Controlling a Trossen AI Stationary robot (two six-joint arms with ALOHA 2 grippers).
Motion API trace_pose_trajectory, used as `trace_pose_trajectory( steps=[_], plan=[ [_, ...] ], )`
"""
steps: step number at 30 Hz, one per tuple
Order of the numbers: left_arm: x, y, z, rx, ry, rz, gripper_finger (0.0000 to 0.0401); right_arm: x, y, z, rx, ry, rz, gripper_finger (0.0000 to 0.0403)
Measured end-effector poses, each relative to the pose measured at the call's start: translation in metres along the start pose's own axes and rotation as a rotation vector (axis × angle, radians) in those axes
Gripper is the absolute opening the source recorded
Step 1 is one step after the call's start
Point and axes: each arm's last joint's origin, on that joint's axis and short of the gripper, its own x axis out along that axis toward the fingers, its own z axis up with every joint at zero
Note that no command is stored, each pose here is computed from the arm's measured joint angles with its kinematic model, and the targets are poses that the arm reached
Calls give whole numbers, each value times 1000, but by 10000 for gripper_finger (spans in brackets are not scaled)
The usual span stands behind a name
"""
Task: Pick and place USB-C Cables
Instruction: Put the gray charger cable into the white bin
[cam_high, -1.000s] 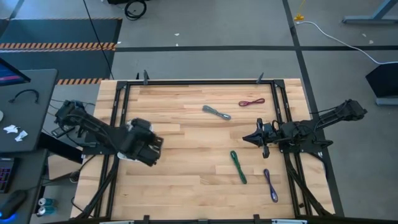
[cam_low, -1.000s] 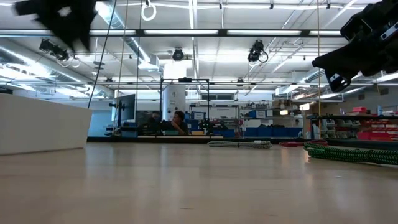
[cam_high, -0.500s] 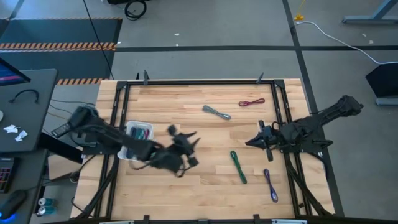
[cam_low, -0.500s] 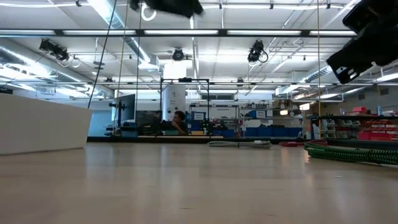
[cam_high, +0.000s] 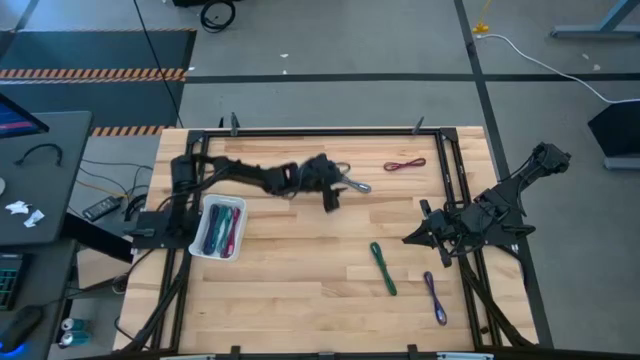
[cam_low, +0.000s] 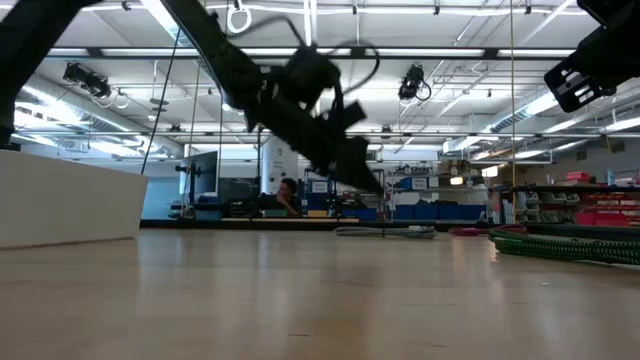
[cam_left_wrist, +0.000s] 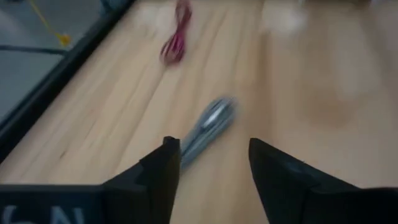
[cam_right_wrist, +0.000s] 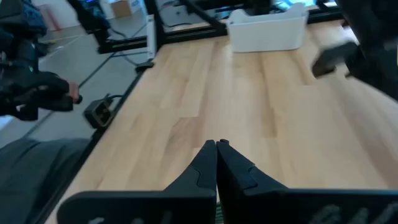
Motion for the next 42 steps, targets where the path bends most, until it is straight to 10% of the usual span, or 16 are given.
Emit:
trace_pose_trajectory(
  steps=[7,23,42],
  plan=[
    [28,50,-17,44,1,-143,249,-1,-2,2,36,-59,-111,3],
    [12,36,-7,72,379,-17,215,6,1,6,144,-102,-129,3],
    [4,101,-6,137,430,-160,182,14,7,5,152,-89,-114,3]
  ],
)
